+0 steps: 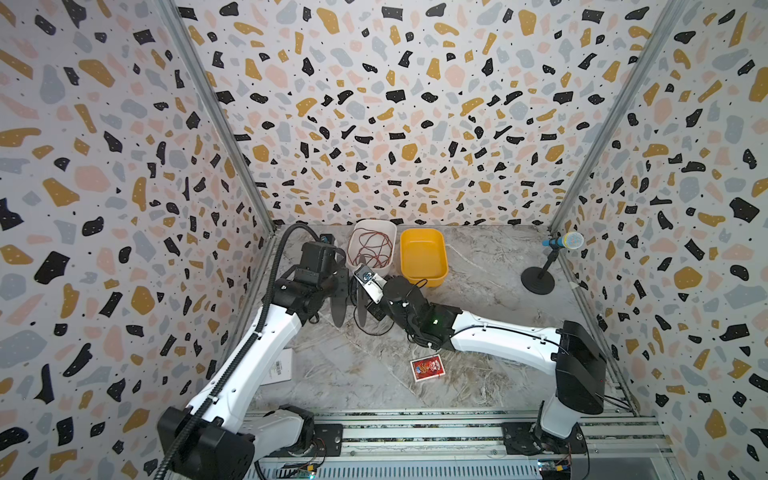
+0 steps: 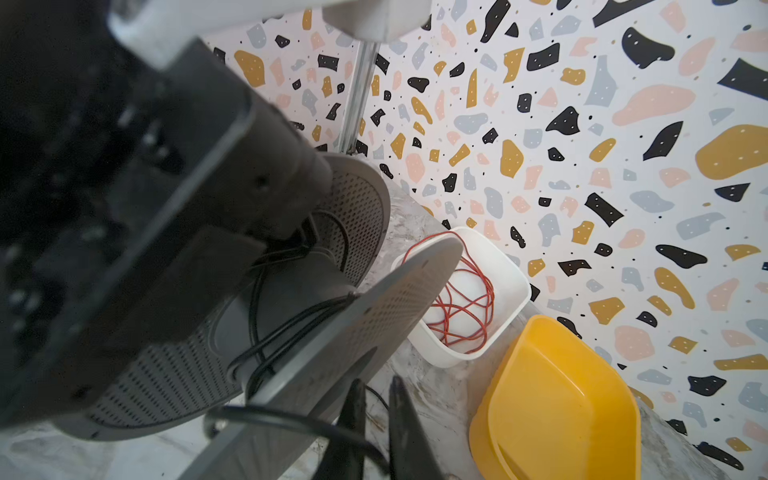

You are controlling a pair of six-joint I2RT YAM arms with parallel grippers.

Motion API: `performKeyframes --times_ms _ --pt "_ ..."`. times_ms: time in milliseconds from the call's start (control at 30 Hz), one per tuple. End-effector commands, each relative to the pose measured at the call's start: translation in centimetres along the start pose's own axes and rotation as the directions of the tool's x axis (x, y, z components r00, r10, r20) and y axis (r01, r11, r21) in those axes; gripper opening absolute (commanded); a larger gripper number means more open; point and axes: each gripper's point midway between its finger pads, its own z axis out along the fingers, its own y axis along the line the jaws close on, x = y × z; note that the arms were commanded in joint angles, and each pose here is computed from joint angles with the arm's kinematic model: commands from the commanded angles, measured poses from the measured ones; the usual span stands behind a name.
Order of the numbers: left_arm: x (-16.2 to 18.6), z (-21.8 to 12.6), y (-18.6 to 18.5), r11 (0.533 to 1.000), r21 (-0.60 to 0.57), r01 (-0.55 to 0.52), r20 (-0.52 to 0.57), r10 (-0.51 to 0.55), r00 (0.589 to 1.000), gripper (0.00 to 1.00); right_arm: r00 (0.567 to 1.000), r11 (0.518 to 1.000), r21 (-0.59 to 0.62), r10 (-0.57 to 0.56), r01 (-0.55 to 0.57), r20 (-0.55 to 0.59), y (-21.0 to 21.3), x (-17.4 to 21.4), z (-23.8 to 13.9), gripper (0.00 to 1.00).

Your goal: Wrap the cables

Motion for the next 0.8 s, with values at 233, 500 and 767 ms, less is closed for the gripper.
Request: performKeyframes --times_ms 233,500,767 --pt "0.0 -2.1 -2.0 0.992 0.120 -0.026 0.086 0.016 0.996 0.00 0.993 0.994 -0.009 0.112 -0.112 0.039 -4.5 -1.9 1.5 0.15" --pt "-1.1 -3.5 -3.4 0.979 0.194 -0.064 0.098 0.046 0.994 0.00 0.993 0.993 -0.029 0.117 -0.117 -0.011 -7.1 -0.8 2.8 0.18" --pt "-3.8 -6.6 -5.5 0.949 0.306 -0.075 0.161 0.026 0.987 0.00 0.976 0.967 -0.140 0.204 -0.212 -0.074 -9.3 3.1 4.2 0.23"
